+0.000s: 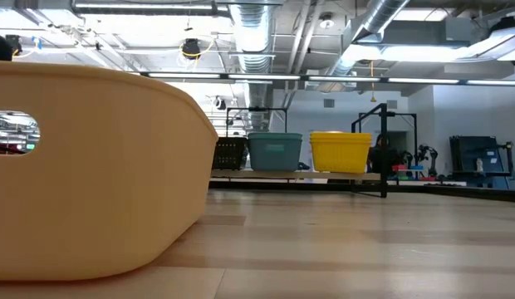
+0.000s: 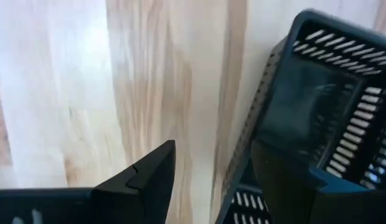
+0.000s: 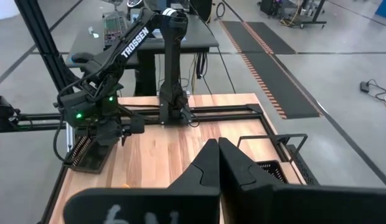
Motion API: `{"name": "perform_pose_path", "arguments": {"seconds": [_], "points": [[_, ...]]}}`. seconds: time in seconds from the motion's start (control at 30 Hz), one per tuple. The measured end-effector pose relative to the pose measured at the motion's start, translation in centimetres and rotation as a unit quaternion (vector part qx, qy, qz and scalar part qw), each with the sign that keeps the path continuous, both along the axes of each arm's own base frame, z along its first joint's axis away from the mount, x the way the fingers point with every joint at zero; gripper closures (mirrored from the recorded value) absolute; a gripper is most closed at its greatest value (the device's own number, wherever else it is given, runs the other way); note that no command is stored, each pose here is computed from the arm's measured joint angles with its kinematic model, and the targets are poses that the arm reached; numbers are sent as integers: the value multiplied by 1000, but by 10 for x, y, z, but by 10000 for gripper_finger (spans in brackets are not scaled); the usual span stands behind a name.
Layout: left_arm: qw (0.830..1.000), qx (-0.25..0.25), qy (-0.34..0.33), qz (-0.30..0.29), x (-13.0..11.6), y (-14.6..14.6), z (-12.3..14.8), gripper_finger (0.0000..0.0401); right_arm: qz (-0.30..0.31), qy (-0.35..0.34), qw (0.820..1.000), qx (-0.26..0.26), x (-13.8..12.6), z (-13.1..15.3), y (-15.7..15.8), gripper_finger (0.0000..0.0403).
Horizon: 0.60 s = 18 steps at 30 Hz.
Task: Stack baskets on shelf by color
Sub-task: Stack the black bin on the black bin
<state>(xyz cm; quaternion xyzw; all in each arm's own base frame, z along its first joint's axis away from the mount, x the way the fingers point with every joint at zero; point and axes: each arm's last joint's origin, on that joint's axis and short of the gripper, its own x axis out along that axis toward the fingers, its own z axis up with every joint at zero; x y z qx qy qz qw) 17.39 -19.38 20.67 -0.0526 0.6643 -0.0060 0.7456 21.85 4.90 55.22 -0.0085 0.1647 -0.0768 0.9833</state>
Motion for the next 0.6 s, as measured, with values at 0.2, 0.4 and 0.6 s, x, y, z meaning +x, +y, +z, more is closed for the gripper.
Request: {"name": "perform_pose_path", "arguments": {"seconds": [0.2, 0.4, 0.6], "points": [[1000, 2, -3, -11, 1, 1, 0, 205, 1, -9, 1000, -3, 1, 2, 0, 394], [999, -2, -7, 32, 2, 0, 0, 205, 8, -29, 999, -20, 2, 6, 1, 394], [996, 47, -67, 40, 5, 3, 1, 205, 8, -30, 999, -20, 3, 6, 1, 394]]}}
